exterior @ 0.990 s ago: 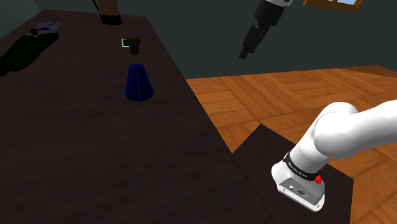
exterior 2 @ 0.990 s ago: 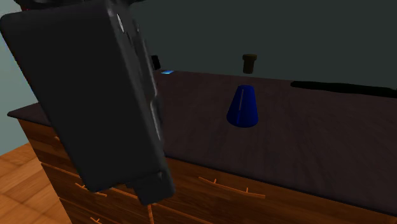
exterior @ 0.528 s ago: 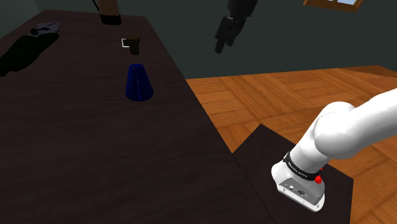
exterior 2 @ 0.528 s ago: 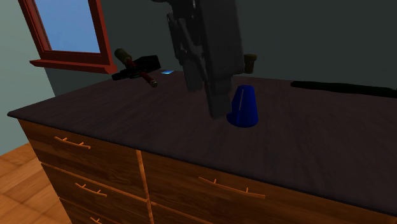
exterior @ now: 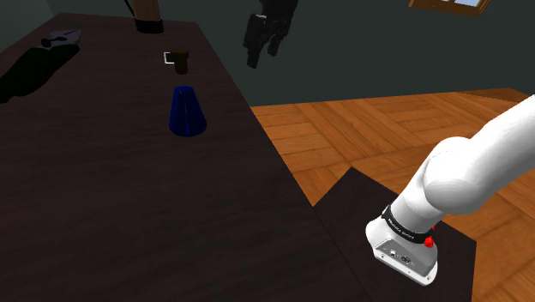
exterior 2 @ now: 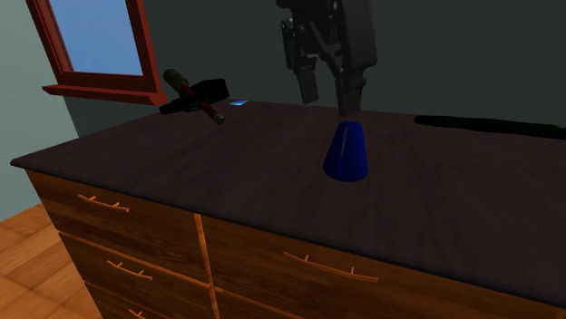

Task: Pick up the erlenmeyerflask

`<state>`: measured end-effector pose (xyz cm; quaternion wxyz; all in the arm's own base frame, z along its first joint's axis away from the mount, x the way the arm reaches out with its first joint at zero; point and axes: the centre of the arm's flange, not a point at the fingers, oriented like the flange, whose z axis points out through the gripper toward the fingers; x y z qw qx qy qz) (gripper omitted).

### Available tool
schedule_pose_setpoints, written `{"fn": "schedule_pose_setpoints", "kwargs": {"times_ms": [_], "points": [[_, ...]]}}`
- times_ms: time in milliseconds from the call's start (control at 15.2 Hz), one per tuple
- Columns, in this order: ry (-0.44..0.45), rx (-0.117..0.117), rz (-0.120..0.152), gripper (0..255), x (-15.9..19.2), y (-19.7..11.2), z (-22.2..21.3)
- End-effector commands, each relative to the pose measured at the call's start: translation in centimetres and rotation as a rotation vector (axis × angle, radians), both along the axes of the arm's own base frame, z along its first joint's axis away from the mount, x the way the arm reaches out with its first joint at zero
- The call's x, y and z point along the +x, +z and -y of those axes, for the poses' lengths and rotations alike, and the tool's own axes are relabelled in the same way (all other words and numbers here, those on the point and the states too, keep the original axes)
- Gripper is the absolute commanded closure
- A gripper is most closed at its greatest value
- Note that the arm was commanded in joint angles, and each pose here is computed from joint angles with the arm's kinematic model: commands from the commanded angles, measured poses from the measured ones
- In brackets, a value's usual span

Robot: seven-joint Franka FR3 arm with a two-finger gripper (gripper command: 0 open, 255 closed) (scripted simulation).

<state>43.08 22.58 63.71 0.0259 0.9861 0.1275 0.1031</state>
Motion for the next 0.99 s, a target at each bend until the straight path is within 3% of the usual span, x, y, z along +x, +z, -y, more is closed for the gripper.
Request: {"fn": "schedule_pose_setpoints", "kwargs": {"times_ms": [0, 726, 924], "points": [[0.011, -0.008, 0.007, 0, 1.6, 0.4, -2.4], [0.071, -0.059, 0.041, 0, 7.9, 1.7, -15.4], [0.071, -0.059, 0.041, 0, 7.9, 0.2, -15.4]]}}
